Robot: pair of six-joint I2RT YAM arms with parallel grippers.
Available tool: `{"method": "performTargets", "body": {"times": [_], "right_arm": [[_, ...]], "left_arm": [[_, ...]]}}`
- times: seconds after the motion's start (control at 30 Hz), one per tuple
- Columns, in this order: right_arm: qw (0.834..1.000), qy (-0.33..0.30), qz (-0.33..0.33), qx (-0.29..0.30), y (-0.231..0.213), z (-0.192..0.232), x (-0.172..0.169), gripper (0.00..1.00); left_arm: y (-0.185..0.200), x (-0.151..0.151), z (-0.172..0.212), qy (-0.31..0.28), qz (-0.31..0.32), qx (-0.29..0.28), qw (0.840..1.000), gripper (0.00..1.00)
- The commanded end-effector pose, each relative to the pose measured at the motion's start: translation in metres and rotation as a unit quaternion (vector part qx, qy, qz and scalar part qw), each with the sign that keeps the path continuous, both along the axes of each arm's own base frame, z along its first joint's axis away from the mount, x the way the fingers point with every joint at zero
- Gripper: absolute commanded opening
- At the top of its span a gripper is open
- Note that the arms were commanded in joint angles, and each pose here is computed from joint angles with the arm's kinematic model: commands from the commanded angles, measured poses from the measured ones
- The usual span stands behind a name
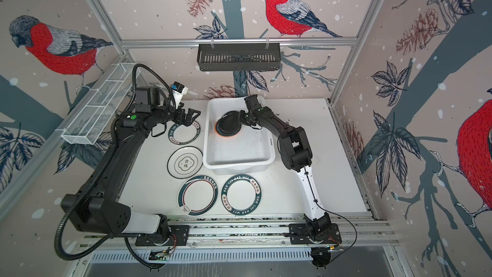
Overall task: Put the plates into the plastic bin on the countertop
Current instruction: 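Lower the black plate onto the floral plate in the bin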
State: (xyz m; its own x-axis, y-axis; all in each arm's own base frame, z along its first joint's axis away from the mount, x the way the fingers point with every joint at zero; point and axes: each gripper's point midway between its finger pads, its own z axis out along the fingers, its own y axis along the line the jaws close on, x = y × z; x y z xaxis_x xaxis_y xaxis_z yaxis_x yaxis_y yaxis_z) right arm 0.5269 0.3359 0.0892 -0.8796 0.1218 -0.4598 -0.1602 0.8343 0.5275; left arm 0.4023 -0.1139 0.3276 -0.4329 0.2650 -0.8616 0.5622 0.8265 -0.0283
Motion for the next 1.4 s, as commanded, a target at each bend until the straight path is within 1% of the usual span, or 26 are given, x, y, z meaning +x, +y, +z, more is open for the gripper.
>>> {"method": "performTargets", "body": {"times": [0.0, 0.33, 0.47, 0.63, 0.77, 0.9, 1.2, 1.27, 1.37], "right_arm": [[1.000, 0.006, 0.006, 0.002, 0.003, 0.000, -0.001, 0.05], [0.999, 0.032, 0.006, 0.005, 0.005, -0.017, -0.006, 0.08], [0.999, 0.035, 0.004, -0.001, 0.004, -0.019, -0.004, 0.13], [0.999, 0.036, 0.003, -0.006, 0.003, -0.019, -0.002, 0.24], [0.999, 0.038, 0.003, -0.010, 0.002, -0.020, -0.003, 0.26], [0.999, 0.039, 0.002, -0.018, 0.000, -0.021, -0.004, 0.31], [0.999, 0.038, -0.004, -0.036, -0.006, -0.021, -0.005, 0.32], [0.999, 0.036, -0.006, -0.037, -0.007, -0.019, -0.004, 0.31], [0.999, 0.035, -0.004, -0.033, -0.005, -0.020, -0.004, 0.25]], "left_arm": [[-0.002, 0.001, 0.004, -0.004, -0.009, 0.004, 1.000, 0.97], [-0.004, 0.009, 0.001, 0.003, -0.016, 0.004, 1.000, 0.97], [-0.004, 0.009, 0.000, 0.004, -0.017, 0.006, 1.000, 0.97], [-0.003, 0.008, 0.000, 0.002, -0.017, 0.012, 1.000, 0.97], [-0.001, 0.009, 0.001, 0.000, -0.015, 0.013, 1.000, 0.97], [-0.001, 0.009, 0.001, 0.001, -0.016, 0.010, 1.000, 0.97], [-0.004, 0.012, -0.001, 0.003, -0.021, 0.006, 1.000, 0.97], [-0.004, 0.012, 0.000, 0.003, -0.022, 0.006, 1.000, 0.97], [-0.004, 0.011, -0.001, 0.004, -0.022, 0.007, 1.000, 0.97]]}}
